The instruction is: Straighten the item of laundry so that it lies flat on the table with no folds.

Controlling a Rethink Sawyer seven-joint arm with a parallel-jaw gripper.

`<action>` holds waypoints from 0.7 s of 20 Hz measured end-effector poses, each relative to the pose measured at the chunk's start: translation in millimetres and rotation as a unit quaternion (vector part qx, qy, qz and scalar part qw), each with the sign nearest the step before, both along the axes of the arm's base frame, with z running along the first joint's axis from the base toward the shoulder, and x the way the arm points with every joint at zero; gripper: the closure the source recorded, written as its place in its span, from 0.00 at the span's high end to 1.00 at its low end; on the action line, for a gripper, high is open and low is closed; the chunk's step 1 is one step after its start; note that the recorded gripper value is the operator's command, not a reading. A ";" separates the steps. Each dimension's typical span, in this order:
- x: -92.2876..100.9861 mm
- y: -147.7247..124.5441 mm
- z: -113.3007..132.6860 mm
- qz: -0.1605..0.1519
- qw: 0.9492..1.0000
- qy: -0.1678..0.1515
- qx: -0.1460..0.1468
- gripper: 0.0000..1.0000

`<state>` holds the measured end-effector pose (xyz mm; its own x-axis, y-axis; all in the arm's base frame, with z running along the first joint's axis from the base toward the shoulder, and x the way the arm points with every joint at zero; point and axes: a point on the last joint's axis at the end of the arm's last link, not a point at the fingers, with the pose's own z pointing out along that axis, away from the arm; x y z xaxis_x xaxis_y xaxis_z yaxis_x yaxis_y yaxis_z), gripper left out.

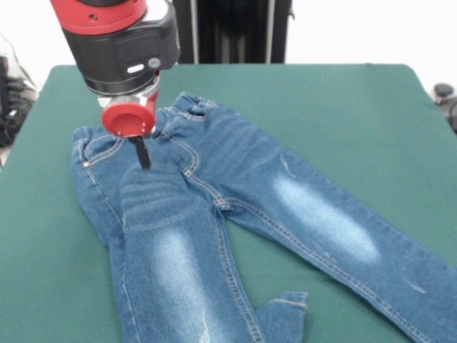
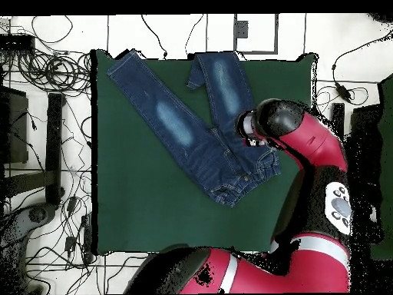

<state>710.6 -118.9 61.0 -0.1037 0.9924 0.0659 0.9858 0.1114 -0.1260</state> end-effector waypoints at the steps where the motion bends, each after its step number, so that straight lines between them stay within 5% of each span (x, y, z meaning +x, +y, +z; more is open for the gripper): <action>1: -2.4 -0.1 -0.8 0.002 1.000 0.003 -0.001 1.00; 14: -45.3 -15.0 1.8 0.005 0.999 0.049 -0.001 1.00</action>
<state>665.3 -133.9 62.8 -0.1059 0.9916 0.0743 0.9675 0.1201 -0.2227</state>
